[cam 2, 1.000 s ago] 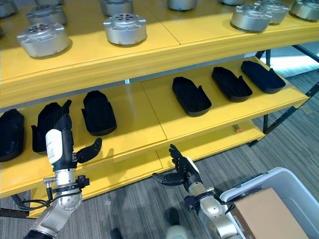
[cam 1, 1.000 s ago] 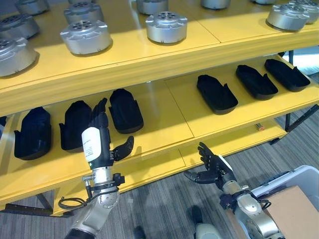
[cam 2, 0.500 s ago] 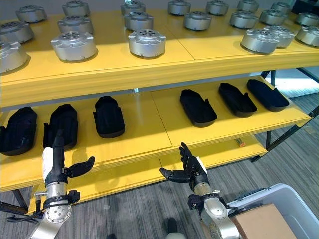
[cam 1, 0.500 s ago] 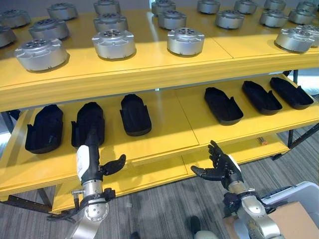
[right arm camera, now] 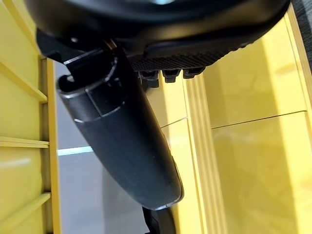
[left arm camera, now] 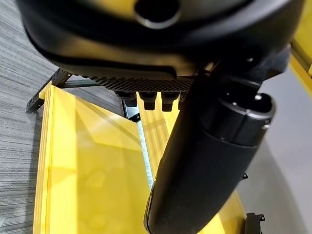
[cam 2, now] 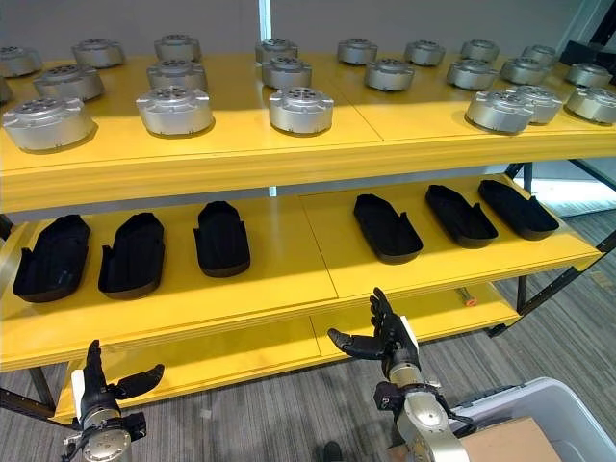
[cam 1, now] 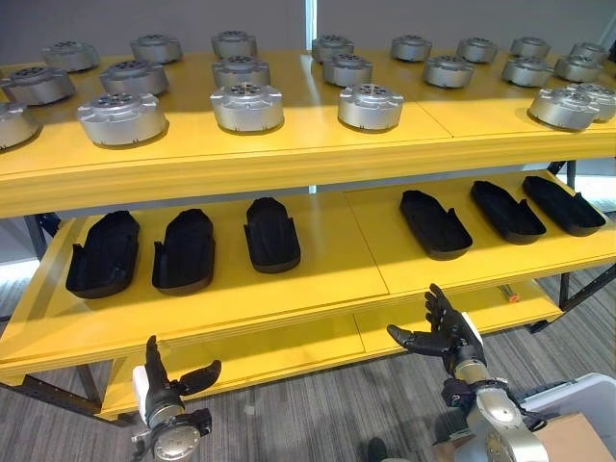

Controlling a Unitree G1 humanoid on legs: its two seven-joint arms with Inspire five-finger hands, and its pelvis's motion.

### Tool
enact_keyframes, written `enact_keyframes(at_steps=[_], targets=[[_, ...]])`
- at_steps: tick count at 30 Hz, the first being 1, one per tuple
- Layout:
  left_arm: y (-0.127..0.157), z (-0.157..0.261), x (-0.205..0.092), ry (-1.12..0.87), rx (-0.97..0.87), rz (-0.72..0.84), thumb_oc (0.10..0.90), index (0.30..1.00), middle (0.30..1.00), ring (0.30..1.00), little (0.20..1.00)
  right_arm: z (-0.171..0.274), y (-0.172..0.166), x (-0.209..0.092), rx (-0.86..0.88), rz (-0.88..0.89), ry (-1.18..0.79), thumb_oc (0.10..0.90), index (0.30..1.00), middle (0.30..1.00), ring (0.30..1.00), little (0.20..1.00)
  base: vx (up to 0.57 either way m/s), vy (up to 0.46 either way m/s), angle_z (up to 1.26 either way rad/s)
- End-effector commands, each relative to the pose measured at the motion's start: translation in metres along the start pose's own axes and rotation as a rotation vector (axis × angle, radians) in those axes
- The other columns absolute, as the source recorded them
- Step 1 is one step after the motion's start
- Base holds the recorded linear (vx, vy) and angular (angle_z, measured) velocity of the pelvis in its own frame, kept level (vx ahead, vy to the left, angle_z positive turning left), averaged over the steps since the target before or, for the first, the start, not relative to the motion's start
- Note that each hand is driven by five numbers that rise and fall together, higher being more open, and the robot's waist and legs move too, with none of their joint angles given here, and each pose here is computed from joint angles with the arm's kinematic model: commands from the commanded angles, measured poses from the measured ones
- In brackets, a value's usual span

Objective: Move parts from the plastic box to the shelf.

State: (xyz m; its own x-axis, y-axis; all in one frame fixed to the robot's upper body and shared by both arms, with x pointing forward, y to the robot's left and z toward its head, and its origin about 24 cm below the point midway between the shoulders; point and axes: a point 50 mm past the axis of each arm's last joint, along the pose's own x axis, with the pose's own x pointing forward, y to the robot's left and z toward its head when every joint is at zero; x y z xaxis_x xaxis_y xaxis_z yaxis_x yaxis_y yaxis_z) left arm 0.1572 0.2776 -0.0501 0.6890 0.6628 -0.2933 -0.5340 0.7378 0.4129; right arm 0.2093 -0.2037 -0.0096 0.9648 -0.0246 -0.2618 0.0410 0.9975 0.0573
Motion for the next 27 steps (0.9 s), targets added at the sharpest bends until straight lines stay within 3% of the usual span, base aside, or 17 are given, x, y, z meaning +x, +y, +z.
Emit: enact_keyframes(at_steps=[1, 10, 15, 20, 27], targets=[[0.011, 0.057, 0.027, -0.202, -0.107, 0.107, 0.9, 1.0, 1.0, 1.0, 1.0, 0.055, 0.0, 0.014, 0.025, 0.026, -0.252, 0.9, 1.0, 1.0, 1.0, 1.0, 0.0, 0.0, 0.0], [0.012, 0.05, 0.029, -0.163, -0.145, 0.121, 0.9, 1.0, 1.0, 1.0, 1.0, 0.051, -0.002, 0.014, 0.027, 0.019, -0.238, 0.9, 1.0, 1.0, 1.0, 1.0, 0.0, 0.0, 0.0], [0.007, 0.047, 0.027, -0.121, -0.204, 0.019, 0.9, 1.0, 1.0, 1.0, 1.0, 0.046, -0.004, 0.013, 0.04, 0.024, -0.204, 0.9, 1.0, 1.0, 1.0, 1.0, 0.0, 0.0, 0.0], [-0.007, 0.017, 0.021, 0.06, -0.316, -0.114, 0.9, 1.0, 1.0, 1.0, 1.0, 0.034, -0.008, 0.014, 0.038, 0.014, -0.15, 0.9, 1.0, 1.0, 1.0, 1.0, 0.0, 0.0, 0.0], [-0.018, 0.014, 0.015, 0.075, -0.325, -0.218, 0.9, 1.0, 1.0, 1.0, 1.0, 0.034, -0.01, 0.013, 0.033, 0.025, -0.151, 0.9, 1.0, 1.0, 1.0, 1.0, 0.0, 0.0, 0.0]])
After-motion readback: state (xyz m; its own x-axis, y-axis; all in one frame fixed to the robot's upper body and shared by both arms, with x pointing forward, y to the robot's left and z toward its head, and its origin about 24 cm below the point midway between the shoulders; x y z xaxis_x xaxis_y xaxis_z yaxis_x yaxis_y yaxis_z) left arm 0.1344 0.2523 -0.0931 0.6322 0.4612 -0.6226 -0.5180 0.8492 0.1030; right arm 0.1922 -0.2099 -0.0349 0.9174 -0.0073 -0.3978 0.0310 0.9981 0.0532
